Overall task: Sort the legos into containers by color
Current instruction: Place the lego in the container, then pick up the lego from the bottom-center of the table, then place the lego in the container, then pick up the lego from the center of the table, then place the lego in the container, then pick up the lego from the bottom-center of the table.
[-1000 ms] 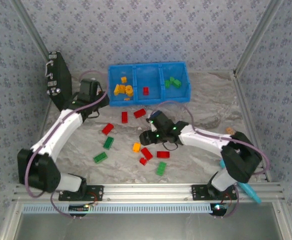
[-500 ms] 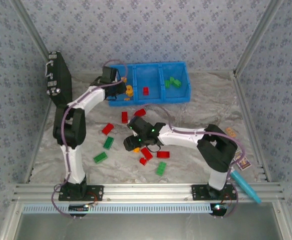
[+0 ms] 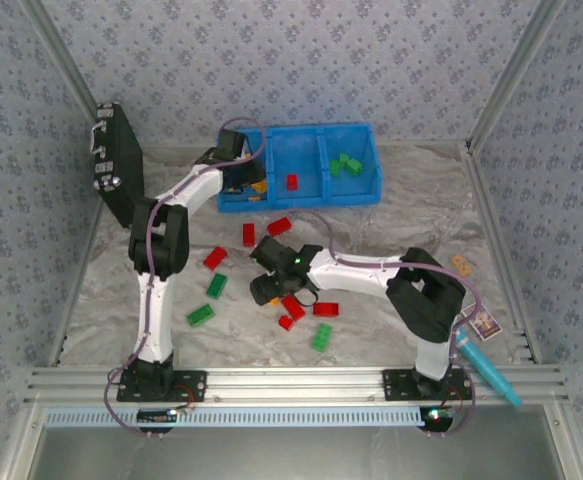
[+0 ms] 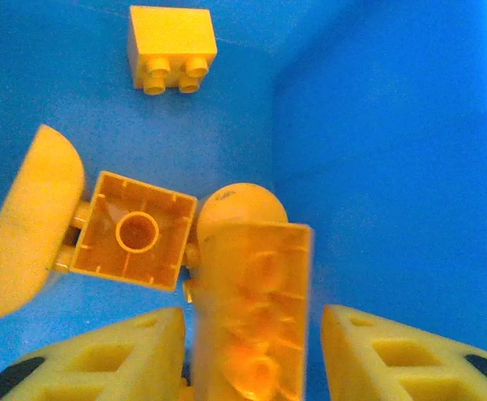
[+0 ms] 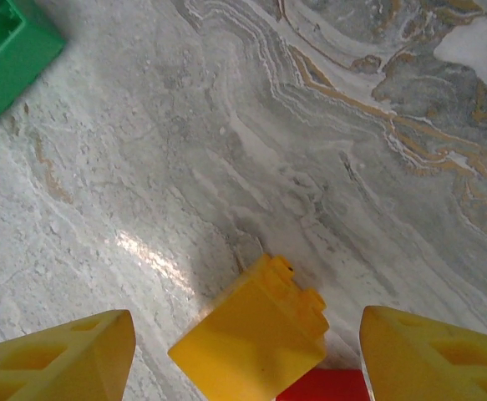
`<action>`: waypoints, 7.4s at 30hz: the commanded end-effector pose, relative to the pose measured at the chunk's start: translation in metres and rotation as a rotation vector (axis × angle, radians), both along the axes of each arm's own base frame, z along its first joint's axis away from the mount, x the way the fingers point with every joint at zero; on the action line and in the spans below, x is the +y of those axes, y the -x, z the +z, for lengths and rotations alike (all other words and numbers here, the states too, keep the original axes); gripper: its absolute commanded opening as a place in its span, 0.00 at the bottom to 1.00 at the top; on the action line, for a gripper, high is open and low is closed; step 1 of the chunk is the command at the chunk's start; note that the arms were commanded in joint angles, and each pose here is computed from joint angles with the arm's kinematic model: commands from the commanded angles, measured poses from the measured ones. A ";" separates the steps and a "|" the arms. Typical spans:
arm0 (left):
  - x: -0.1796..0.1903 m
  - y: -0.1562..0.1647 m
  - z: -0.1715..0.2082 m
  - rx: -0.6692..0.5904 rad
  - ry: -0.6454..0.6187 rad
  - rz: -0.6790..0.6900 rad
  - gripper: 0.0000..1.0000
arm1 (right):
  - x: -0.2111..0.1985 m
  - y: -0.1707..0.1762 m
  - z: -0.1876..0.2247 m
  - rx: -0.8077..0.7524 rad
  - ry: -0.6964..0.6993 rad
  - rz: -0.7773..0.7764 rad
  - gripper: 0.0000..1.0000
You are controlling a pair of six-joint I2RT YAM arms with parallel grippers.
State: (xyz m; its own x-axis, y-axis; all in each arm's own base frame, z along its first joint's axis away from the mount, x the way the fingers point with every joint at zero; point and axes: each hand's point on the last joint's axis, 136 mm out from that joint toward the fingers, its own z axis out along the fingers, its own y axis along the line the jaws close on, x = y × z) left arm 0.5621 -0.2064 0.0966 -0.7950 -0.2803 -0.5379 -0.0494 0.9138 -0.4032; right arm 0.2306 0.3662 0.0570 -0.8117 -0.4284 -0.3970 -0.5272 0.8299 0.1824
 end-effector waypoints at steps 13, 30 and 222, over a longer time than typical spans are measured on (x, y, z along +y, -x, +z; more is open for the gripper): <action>-0.004 0.017 0.113 -0.183 0.020 -0.080 0.52 | -0.007 -0.001 -0.015 0.036 0.090 -0.090 0.73; 0.083 0.187 0.276 -0.500 -0.137 -0.066 0.58 | -0.010 0.005 -0.028 0.070 0.154 -0.114 0.49; -0.024 0.227 0.309 -0.666 -0.286 -0.366 0.68 | -0.161 0.044 0.027 0.000 -0.148 -0.514 0.91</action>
